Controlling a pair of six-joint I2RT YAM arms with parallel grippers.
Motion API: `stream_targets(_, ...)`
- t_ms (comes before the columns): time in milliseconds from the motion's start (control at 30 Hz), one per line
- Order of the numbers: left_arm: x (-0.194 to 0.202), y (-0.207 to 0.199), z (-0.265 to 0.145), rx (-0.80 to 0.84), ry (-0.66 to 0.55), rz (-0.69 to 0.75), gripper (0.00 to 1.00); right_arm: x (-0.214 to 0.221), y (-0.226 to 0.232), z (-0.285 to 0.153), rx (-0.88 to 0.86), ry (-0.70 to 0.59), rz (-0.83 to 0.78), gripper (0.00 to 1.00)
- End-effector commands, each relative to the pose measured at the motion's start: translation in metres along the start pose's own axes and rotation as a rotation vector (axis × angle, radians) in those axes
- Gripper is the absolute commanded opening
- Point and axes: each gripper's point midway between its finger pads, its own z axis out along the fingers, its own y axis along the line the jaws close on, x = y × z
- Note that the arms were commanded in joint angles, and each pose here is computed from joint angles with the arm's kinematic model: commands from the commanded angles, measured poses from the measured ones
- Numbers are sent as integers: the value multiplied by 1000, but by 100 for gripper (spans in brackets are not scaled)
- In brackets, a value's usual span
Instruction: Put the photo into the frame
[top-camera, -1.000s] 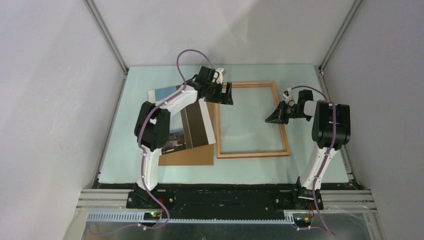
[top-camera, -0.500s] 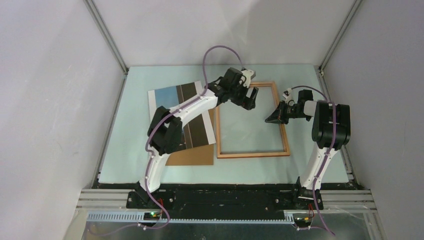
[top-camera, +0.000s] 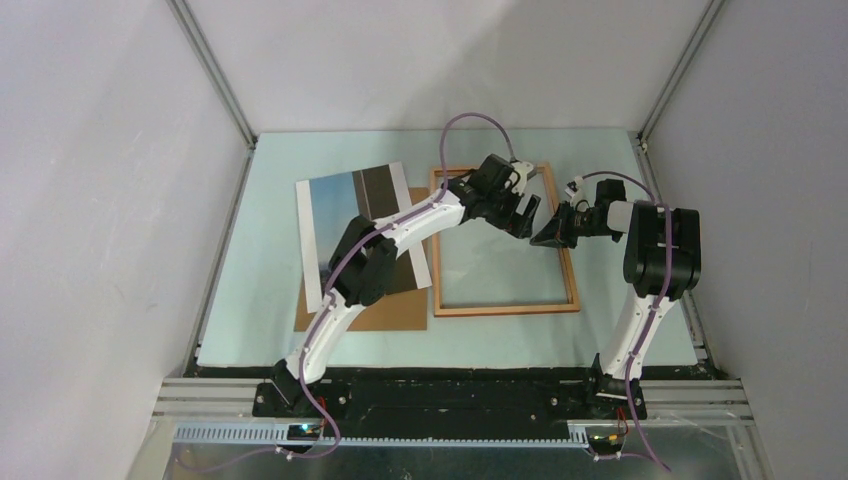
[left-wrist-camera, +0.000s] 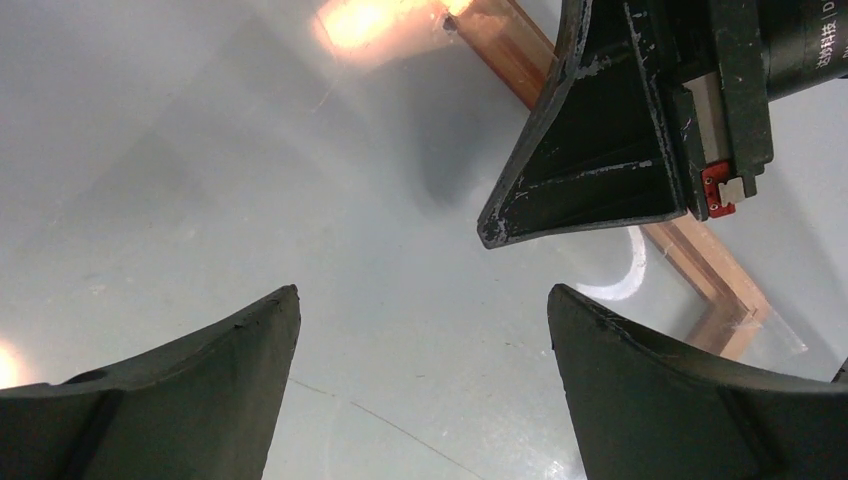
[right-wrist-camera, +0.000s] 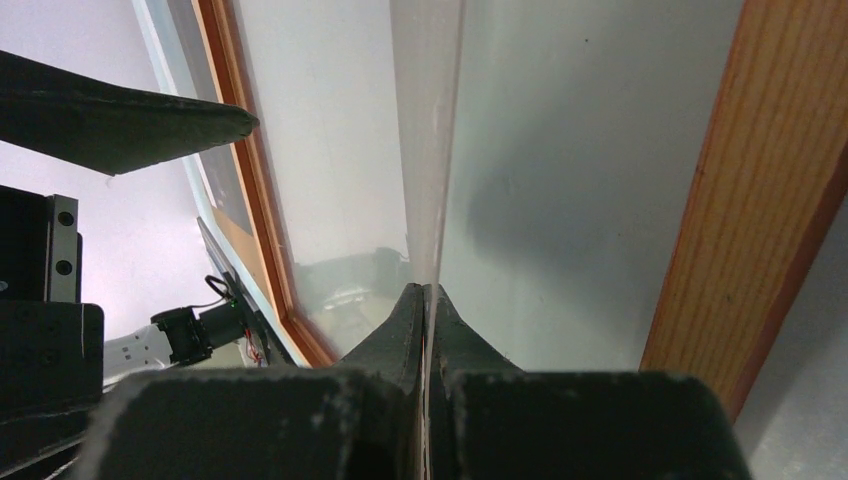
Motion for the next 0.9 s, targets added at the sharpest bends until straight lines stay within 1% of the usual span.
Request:
stream_targets(0,-23,-19,-3,51,-51,-5,97,-12,9,-5,29,-29,-61,0)
stream_targets(167,-13,-24,5,75,-26,-26,97,-13,8,-6,41,-30,-59,0)
stream_targets(500,-6,-35,15,114,-7,-47,97,-13,8,-6,44,-32,-58,0)
stream_targets(867,6,-35,21,119,21,-68,97,-11,7,-7,49,-26,-59,2)
